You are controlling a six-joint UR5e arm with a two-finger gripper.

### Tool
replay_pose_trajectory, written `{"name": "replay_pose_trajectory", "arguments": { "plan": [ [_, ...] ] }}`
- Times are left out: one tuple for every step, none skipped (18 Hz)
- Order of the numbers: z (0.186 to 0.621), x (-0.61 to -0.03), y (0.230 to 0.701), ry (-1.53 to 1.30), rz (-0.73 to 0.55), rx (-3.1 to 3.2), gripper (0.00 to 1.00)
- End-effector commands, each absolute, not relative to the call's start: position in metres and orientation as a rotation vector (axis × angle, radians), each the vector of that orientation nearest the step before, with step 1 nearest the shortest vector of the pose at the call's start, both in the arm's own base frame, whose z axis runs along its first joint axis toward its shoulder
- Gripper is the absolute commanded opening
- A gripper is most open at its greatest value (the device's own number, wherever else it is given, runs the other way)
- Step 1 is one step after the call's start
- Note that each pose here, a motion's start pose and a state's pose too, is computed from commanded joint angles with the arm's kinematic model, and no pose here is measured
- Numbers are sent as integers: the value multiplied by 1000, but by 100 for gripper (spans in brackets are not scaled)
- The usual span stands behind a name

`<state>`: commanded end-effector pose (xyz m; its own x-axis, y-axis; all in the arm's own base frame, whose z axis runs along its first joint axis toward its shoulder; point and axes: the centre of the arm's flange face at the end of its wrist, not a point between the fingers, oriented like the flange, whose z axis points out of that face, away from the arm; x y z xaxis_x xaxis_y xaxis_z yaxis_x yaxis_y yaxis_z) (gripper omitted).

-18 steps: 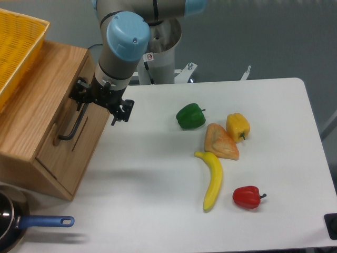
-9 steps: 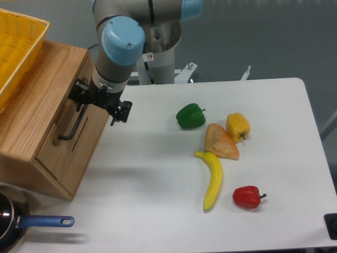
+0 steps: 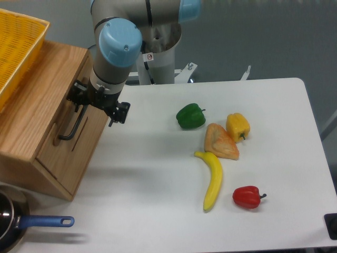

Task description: Slide the top drawer open

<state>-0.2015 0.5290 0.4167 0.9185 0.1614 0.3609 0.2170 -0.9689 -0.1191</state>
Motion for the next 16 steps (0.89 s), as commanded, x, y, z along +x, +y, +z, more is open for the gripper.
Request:
{"name": "replay_pose_trajectory", "arguments": {
  "plan": [
    [416,-202,529,-291,-531,-2923,100],
    [415,-202,529,-291,-530,-2925,100],
    [413,-203,530,-292,-534,-2928,100],
    [413,-203,530,-292,-534,-2928,100],
    [413,-202,530,-293,-535,-2929,100],
    [413,-202,530,-293,-535,-2929,100],
    [413,-202,530,-293,-535,-2929,100],
    [413,-202,530,-293,-535,-2929,100],
    [412,-203,530,-293,-535,-2929,100],
    [413,-203,531,-292,-534,-2928,100],
    [413,-203,531,-290,-534,-2928,100],
    [412,-203,531,-290,-534,-2928,100],
    [411,-204,531,-291,-533,-2929,100],
    [411,-205,531,-288,-532,-2929,100],
    [411,-208,530,-292,-530,-2926,100],
    [411,-210,530,-294,-531,-2924,100]
  ]
}}
